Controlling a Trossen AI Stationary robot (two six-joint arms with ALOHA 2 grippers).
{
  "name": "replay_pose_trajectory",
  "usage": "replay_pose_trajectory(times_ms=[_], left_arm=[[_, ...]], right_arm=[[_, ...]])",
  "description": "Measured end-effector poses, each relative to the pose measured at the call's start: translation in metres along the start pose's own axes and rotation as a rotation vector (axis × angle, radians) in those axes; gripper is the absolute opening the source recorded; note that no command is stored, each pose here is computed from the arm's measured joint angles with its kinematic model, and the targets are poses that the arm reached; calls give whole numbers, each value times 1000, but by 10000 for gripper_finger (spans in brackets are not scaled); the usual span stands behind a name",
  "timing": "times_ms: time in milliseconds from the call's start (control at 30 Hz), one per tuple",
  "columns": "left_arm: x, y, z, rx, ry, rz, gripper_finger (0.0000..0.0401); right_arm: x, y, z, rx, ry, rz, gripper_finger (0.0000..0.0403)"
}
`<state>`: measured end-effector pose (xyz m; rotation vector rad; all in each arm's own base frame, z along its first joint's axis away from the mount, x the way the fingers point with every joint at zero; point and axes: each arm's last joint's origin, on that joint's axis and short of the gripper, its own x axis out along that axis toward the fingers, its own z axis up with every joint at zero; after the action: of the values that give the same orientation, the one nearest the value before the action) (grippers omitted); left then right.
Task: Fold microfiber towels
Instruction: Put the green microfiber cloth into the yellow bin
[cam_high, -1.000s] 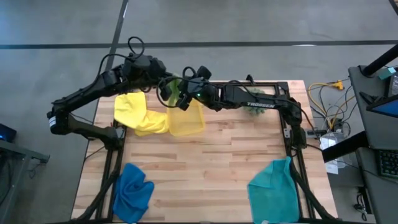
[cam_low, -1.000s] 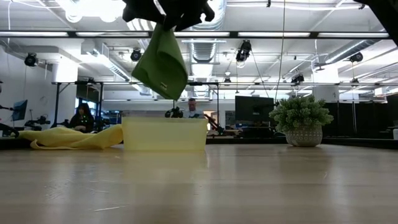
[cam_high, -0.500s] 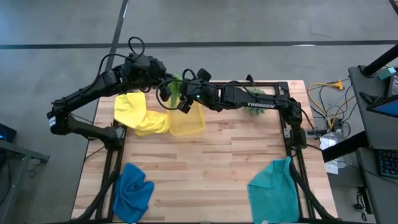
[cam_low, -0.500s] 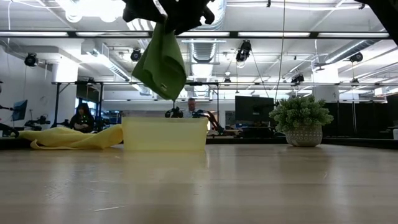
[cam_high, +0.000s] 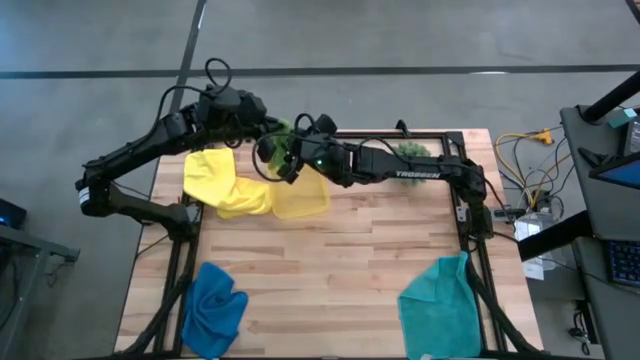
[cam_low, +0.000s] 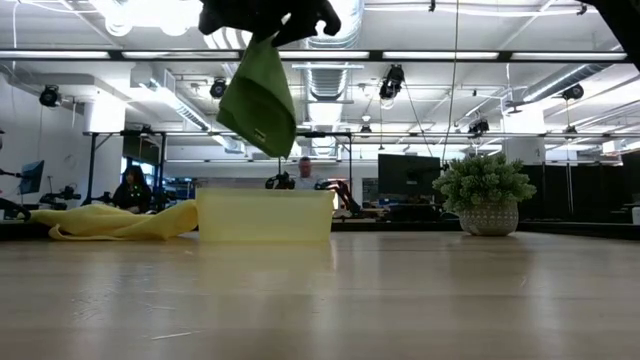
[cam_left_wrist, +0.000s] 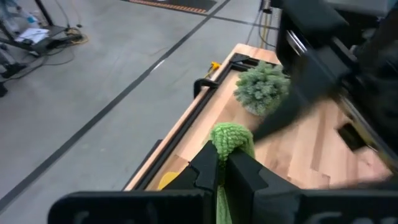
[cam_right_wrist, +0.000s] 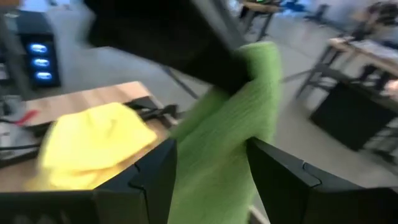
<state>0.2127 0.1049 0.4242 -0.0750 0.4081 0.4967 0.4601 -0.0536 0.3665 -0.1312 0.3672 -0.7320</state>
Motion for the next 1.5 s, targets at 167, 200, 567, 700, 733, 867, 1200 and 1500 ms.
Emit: replay_pose_trajectory(times_ms=[167, 200, 567, 700, 733, 867, 1200, 1500], left_arm=[[0, -1, 0, 0, 2, -42, 0], [0, -1, -1, 2, 3, -46, 0], [0, -4, -5, 61, 50, -122, 0], [-1, -4, -10, 61, 96, -129, 0], [-1, -4, -11, 60, 105, -132, 0], [-1, -5, -12, 82, 117, -174, 0], [-11, -9, -1, 143, 50, -323, 0], [-23, -9, 7, 185, 34, -366, 0]], right_arm=[[-2, -4, 7, -18, -32, -51, 191], [-2, -4, 7, -28, -30, -64, 191], [-2, -4, -2, -126, 47, -76, 191], [-2, -5, -7, -146, 89, -90, 191], [-2, -5, -7, -144, 94, -91, 191], [-1, -5, -8, -147, 95, -48, 191], [15, -13, -29, -113, 208, 130, 191], [19, -11, -45, -107, 259, 172, 191]])
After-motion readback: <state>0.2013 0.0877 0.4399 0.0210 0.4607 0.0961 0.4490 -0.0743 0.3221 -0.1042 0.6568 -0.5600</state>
